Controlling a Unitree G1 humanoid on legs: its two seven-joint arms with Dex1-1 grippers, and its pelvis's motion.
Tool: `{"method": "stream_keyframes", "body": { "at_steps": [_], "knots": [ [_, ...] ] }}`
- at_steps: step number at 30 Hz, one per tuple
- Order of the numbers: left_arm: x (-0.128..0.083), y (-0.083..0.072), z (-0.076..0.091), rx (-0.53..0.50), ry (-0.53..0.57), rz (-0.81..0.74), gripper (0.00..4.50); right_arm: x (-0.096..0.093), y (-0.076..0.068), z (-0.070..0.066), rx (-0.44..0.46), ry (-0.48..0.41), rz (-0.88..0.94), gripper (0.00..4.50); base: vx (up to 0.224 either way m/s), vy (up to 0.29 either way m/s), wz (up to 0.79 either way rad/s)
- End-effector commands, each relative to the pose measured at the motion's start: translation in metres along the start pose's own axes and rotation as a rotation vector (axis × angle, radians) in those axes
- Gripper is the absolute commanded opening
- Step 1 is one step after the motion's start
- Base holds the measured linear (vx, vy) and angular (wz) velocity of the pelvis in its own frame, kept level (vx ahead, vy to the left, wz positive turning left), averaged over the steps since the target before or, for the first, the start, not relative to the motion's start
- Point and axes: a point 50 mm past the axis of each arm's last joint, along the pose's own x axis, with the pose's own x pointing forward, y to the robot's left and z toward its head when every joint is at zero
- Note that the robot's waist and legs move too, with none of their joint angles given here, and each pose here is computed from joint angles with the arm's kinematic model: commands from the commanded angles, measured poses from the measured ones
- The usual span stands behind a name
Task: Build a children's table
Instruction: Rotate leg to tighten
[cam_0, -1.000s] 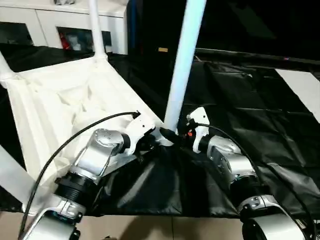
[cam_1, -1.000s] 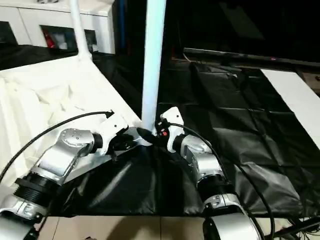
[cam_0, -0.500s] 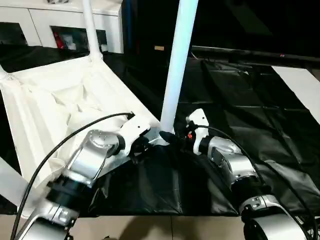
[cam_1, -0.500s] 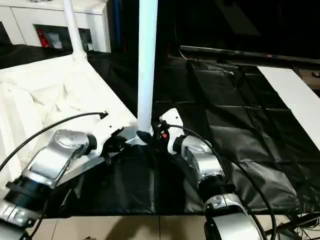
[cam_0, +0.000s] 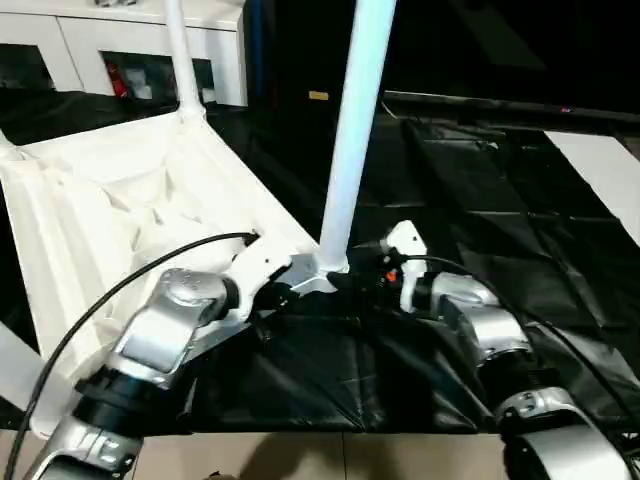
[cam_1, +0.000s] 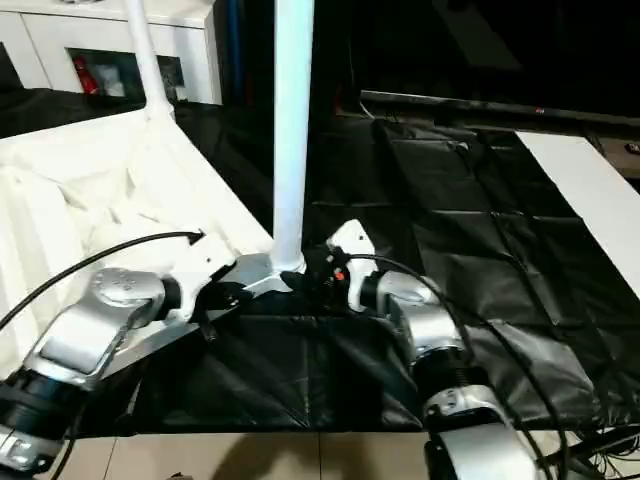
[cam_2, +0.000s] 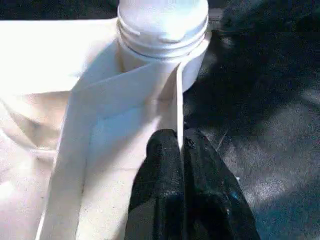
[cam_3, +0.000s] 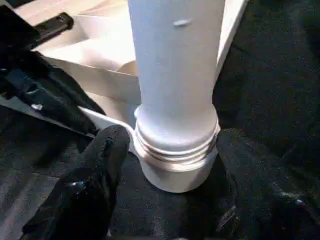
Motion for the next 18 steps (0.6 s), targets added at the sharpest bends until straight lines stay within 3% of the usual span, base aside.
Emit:
{"method": "stream_keyframes", "body": {
  "at_steps": [1, 7, 8, 11, 18],
  "knots": [
    [-0.002, -0.004, -0.009, 0.014, -0.067, -0.092, 0.00, -0.004, -0.001, 0.010, -0.016, -0.018, 0.086, 3.59, 0.000, 0.000, 0.00],
    [-0.005, -0.012, -0.013, 0.063, -0.095, -0.215, 0.00, -0.008, 0.002, 0.012, -0.059, 0.016, 0.177, 4.02, 0.000, 0.000, 0.00],
    [-0.007, -0.015, -0.018, 0.079, -0.084, -0.289, 0.00, -0.009, 0.002, 0.010, -0.131, 0.077, 0.211, 4.02, 0.000, 0.000, 0.00],
    [-0.010, -0.017, -0.022, 0.097, -0.058, -0.343, 0.00, -0.009, 0.002, 0.008, -0.195, 0.135, 0.245, 4.02, 0.000, 0.000, 0.00],
    [-0.012, -0.014, -0.031, 0.146, 0.014, -0.391, 0.00, -0.006, 0.006, 0.010, -0.234, 0.157, 0.315, 4.02, 0.000, 0.000, 0.00]
  ]
}}
